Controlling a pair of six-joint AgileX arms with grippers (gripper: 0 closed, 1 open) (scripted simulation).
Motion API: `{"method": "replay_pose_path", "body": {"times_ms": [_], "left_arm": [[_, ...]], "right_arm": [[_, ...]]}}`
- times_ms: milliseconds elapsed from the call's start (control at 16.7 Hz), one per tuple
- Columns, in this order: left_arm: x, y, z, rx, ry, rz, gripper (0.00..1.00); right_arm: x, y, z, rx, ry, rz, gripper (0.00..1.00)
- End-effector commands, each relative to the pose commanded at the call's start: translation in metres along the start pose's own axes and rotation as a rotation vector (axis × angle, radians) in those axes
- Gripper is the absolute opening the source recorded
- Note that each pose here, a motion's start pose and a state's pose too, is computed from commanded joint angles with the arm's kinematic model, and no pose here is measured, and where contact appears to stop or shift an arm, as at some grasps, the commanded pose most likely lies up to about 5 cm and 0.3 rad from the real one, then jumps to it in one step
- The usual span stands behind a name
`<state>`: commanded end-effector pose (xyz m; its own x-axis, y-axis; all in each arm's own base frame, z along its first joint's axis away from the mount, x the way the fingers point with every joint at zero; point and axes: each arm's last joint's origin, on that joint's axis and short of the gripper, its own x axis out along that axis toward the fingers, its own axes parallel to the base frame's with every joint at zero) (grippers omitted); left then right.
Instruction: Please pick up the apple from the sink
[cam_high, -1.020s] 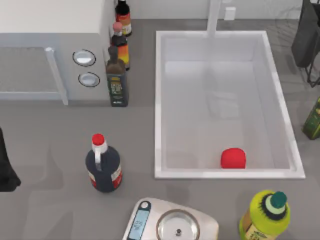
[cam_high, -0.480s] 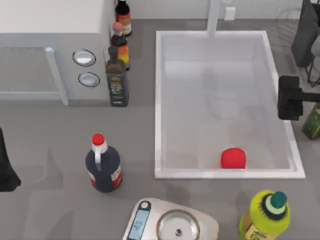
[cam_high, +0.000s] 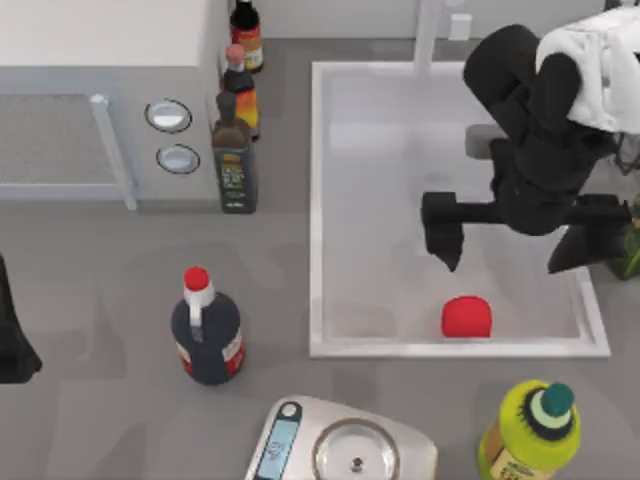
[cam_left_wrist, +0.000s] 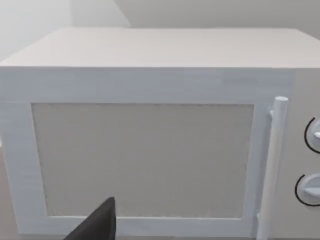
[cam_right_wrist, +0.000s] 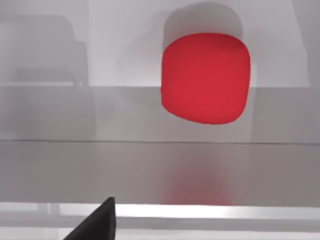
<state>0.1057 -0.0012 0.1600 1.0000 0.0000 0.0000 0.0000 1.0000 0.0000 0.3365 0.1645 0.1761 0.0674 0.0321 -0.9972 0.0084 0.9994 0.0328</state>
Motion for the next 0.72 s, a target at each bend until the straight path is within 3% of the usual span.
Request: {"method": "replay_pose_path", "body": {"times_ms": [540, 720], "left_arm": [[0.000, 0.000, 0.000, 0.000, 0.000, 0.000, 1.00], [0.000, 0.000, 0.000, 0.000, 0.000, 0.000, 1.00]], "right_arm": [[0.019, 0.012, 0.008, 0.005, 0.066, -0.032, 1.00], [0.043, 0.013, 0.009, 0.004, 0.071, -0.035, 1.00]]}}
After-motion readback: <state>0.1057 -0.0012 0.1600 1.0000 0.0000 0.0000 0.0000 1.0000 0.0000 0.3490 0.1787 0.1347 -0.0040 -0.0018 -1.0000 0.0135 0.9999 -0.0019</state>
